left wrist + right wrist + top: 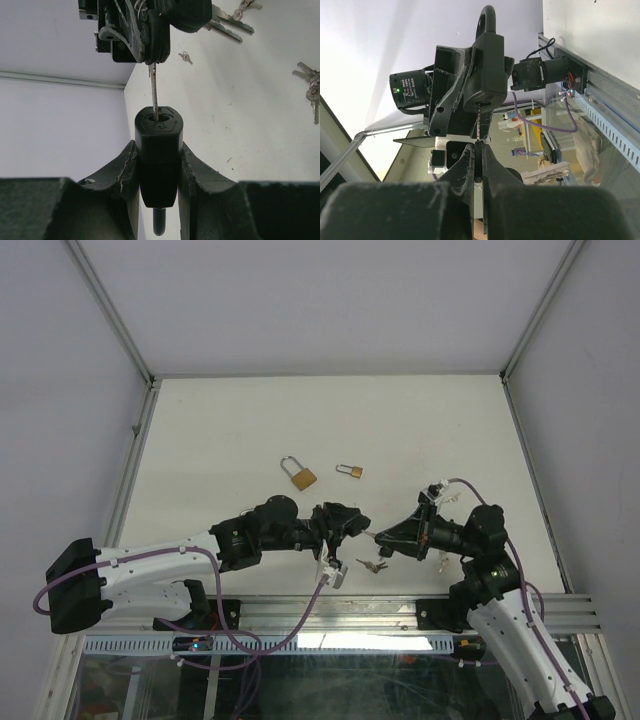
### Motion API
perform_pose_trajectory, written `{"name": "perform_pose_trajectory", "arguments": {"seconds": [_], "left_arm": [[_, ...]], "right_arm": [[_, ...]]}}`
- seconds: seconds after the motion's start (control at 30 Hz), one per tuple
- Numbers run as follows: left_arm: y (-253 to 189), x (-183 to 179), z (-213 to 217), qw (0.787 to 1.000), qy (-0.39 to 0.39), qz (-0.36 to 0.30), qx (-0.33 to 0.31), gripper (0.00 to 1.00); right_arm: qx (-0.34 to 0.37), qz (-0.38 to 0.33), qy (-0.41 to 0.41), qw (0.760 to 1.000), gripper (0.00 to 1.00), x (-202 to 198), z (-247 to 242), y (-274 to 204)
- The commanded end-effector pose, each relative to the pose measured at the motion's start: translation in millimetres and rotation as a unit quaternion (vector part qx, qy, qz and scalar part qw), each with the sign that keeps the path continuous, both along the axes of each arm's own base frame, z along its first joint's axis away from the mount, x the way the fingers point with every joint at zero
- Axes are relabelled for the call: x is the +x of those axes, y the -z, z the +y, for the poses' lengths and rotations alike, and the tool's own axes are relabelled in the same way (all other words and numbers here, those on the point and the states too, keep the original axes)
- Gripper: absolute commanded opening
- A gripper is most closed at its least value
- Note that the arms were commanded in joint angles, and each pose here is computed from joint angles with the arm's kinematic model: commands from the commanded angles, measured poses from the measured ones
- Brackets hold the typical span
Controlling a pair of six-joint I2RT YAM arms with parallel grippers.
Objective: Unlock with the key
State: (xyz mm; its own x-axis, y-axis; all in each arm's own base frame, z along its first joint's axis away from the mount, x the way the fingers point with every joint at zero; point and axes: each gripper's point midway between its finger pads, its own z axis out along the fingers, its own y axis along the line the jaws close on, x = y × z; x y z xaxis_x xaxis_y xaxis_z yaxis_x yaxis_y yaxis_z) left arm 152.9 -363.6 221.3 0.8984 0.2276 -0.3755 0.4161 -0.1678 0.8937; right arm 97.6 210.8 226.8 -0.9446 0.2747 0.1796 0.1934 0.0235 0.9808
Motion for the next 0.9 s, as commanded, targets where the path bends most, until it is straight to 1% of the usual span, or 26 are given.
{"name": "perform_pose_trajectory", "arguments": {"seconds": [0.0,0.17,0.3,0.43,0.53,0.7,0.87], "left_arm": [[-70,0,-7,0.994,0.003,-0.045,-0.097,0.0],[-73,6,-7,0.993,-0.013,-0.054,-0.1,0.0],[-74,3,-9,0.993,-0.002,-0.057,-0.106,0.0],[-74,2,-9,0.992,0.003,-0.057,-0.109,0.0],[-74,1,-10,0.993,0.003,-0.056,-0.108,0.0],[-73,2,-9,0.993,0.001,-0.054,-0.105,0.0],[-72,1,-10,0.993,0.003,-0.053,-0.108,0.0]], "right_arm": [[0.017,-0.016,-0.015,1.0,0.0,-9,-1,-9],[0.008,-0.01,-0.021,1.0,0.0,-14,-2,0],[0.025,-0.017,-0.004,1.0,0.0,-5,-1,-7],[0.02,-0.032,0.003,0.999,0.0,3,1,-10],[0.031,-0.034,0.021,0.999,0.0,12,1,-15],[0.048,-0.032,0.031,0.998,0.0,13,0,-22],[0.036,-0.018,0.05,0.998,0.0,17,-2,-15]]}}
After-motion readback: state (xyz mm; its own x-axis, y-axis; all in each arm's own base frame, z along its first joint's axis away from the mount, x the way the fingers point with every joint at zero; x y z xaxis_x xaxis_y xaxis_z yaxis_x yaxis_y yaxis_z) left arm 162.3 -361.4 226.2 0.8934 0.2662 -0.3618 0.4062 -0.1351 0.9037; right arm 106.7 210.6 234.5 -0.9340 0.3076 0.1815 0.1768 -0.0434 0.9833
